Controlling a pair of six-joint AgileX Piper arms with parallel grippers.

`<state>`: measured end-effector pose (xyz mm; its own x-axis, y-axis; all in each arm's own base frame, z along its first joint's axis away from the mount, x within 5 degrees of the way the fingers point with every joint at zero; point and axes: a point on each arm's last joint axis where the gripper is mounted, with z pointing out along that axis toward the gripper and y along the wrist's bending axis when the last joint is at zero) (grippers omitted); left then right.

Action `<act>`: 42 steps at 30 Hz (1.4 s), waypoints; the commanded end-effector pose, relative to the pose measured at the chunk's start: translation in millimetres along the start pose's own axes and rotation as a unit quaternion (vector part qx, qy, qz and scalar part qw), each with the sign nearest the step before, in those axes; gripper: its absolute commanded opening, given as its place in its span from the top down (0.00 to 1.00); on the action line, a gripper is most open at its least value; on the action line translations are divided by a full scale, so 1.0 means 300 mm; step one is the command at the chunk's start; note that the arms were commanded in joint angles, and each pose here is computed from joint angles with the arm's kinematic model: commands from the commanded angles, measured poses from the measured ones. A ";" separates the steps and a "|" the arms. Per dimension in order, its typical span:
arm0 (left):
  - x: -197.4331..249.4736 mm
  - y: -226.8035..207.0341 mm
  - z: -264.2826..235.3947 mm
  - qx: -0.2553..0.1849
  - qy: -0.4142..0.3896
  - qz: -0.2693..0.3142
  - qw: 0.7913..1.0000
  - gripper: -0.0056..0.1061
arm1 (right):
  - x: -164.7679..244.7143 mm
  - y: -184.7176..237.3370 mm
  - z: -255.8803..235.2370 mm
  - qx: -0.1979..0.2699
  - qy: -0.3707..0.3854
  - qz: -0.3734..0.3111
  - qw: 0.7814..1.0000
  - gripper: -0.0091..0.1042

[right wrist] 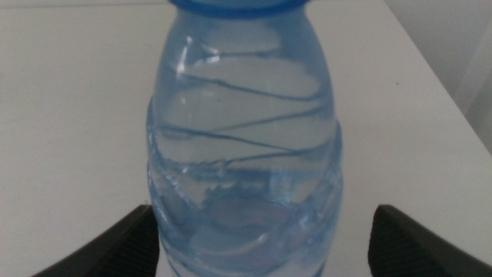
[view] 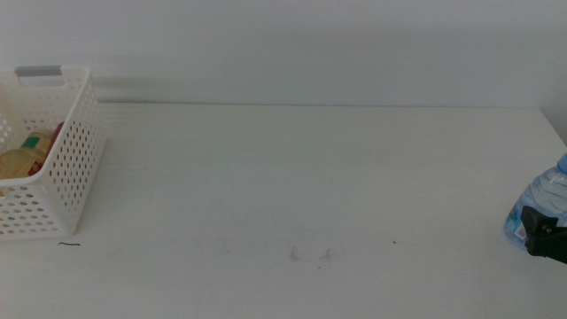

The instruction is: Use arms to grab the bottles and put them into the dustbin to the left of the table.

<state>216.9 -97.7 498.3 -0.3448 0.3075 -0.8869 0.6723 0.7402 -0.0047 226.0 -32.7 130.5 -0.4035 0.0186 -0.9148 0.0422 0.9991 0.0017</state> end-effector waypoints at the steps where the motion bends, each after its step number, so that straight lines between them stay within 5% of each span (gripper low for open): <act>1: -0.003 -0.004 -0.007 0.000 -0.011 -0.001 1.000 0.11 | -0.008 -0.006 0.016 0.000 -0.005 -0.003 1.000 0.14; 20: -0.009 -0.001 -0.007 -0.005 -0.020 0.000 1.000 0.11 | -0.027 -0.028 0.137 0.004 -0.006 0.000 1.000 0.16; 22: -0.009 -0.001 -0.007 -0.005 -0.020 -0.001 1.000 0.11 | -0.019 -0.031 0.150 0.006 -0.001 0.002 1.000 0.24; 24: -0.009 -0.001 -0.007 -0.005 -0.020 -0.001 1.000 0.11 | -0.014 -0.033 0.156 0.006 0.002 0.003 1.000 0.45; 27: -0.009 -0.001 -0.007 -0.005 -0.020 -0.001 1.000 0.11 | -0.011 -0.028 0.157 0.001 0.005 0.001 1.000 0.94; 33: -0.009 -0.001 -0.007 -0.005 -0.020 -0.001 1.000 0.11 | -0.032 0.056 0.161 -0.039 -0.009 -0.006 0.999 0.93; 42: -0.009 -0.001 -0.007 -0.005 -0.020 -0.001 1.000 0.11 | -0.193 0.465 0.214 -0.191 -0.059 -0.059 0.978 0.94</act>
<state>218.4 -97.5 500.2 -0.3286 0.2930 -0.8979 0.6641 0.7476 0.0009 303.9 84.1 139.6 -0.3593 -0.1014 -0.9277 -0.3205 0.9470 0.0206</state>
